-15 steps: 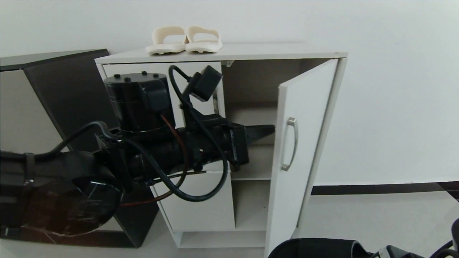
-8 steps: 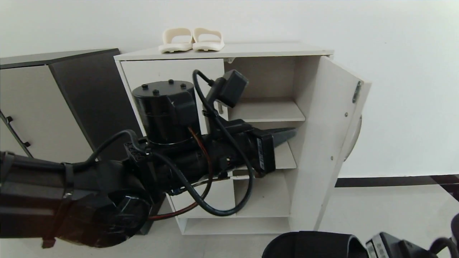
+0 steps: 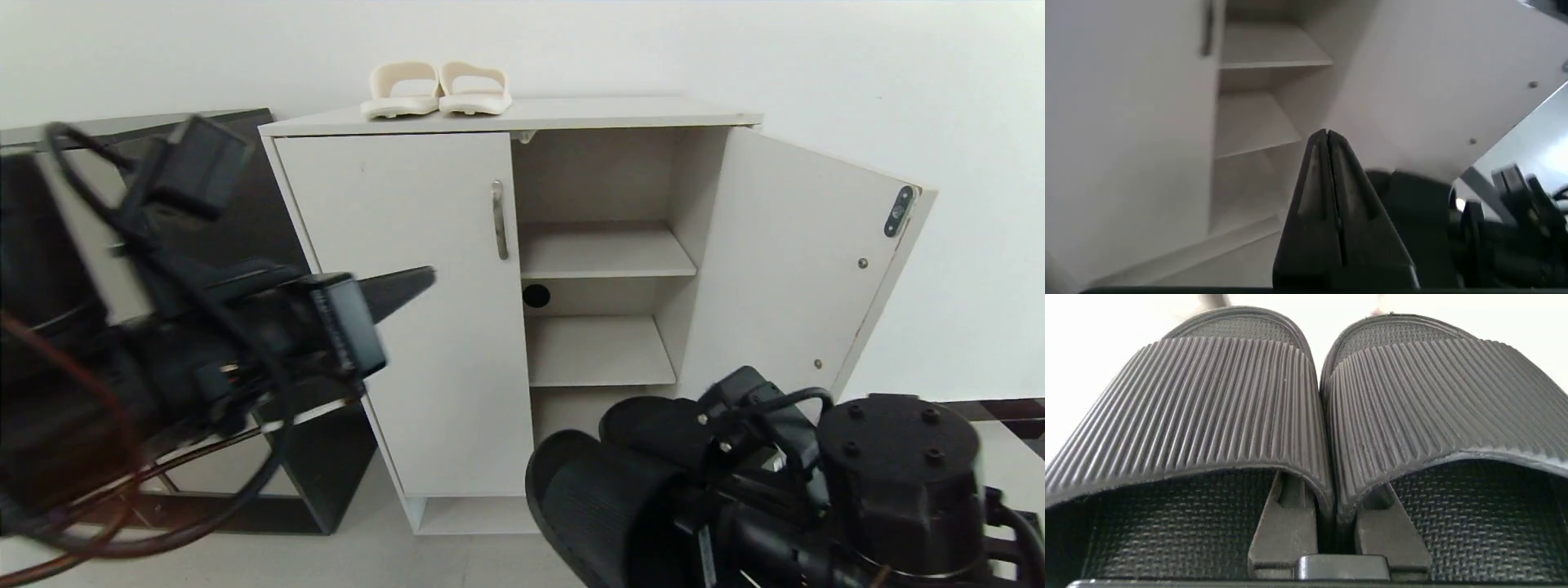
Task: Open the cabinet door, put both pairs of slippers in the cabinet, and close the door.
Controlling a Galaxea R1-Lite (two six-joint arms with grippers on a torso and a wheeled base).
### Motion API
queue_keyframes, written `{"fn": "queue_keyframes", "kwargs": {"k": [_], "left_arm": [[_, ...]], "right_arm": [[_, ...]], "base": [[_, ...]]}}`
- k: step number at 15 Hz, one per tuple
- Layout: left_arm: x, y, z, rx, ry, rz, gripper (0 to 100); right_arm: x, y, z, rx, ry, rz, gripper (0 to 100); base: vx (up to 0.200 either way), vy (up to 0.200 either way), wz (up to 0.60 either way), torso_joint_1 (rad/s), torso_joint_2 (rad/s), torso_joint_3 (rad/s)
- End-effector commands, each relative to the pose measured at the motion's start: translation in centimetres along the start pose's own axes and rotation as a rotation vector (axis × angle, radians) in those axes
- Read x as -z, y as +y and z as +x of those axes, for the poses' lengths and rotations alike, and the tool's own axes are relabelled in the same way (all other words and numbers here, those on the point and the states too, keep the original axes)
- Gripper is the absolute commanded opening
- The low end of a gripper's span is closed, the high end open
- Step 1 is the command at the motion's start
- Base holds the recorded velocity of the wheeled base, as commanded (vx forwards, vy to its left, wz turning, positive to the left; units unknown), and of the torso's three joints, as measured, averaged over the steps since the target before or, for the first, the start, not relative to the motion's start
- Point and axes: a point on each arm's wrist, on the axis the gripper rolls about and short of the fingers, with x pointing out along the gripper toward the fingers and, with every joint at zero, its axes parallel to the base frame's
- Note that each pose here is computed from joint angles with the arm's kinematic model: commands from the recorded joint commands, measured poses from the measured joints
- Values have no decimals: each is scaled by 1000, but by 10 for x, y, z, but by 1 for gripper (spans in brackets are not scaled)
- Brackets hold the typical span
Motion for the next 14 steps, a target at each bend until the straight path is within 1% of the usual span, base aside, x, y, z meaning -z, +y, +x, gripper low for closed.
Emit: {"fn": "queue_keyframes", "kwargs": {"k": [1, 2, 3, 4, 5, 6, 8, 9, 10, 11, 12, 13, 14], "left_arm": [[13, 20, -130, -244, -60, 1, 0], [27, 28, -155, -336, -63, 9, 0], [42, 33, -174, -416, -75, 13, 0], [60, 36, -191, -475, -90, 18, 0], [78, 38, -204, -557, -109, 48, 0], [92, 40, -210, -643, -122, 62, 0], [116, 40, -217, -768, -156, 68, 0], [126, 41, -218, -799, -157, 68, 0], [131, 42, -218, -817, -153, 69, 0], [139, 43, -217, -863, -149, 73, 0], [153, 45, -217, -927, -134, 89, 0], [165, 46, -217, -959, -125, 117, 0], [175, 51, -216, -994, -88, 134, 0]], "right_arm": [[9, 3, 40, 129, 24, 8, 0], [8, 0, 46, 167, 16, 13, 0], [6, -2, 48, 178, 12, 17, 0], [5, -6, 49, 189, 10, 22, 0], [3, -11, 52, 210, 5, 30, 0], [1, -17, 55, 239, 0, 37, 0], [-2, -26, 63, 311, -12, 48, 0], [-2, -31, 65, 343, -15, 50, 0], [-2, -33, 67, 359, -12, 51, 0], [-2, -37, 70, 389, -14, 53, 0], [-3, -44, 73, 444, -18, 57, 0], [-3, -48, 76, 482, -16, 55, 0], [-4, -52, 77, 522, -12, 54, 0]], "base": [[0, 0, 0, 0, 0, 0], [0, 0, 0, 0, 0, 0], [0, 0, 0, 0, 0, 0], [0, 0, 0, 0, 0, 0], [0, 0, 0, 0, 0, 0], [0, 0, 0, 0, 0, 0], [0, 0, 0, 0, 0, 0], [0, 0, 0, 0, 0, 0], [0, 0, 0, 0, 0, 0], [0, 0, 0, 0, 0, 0], [0, 0, 0, 0, 0, 0], [0, 0, 0, 0, 0, 0], [0, 0, 0, 0, 0, 0]]}}
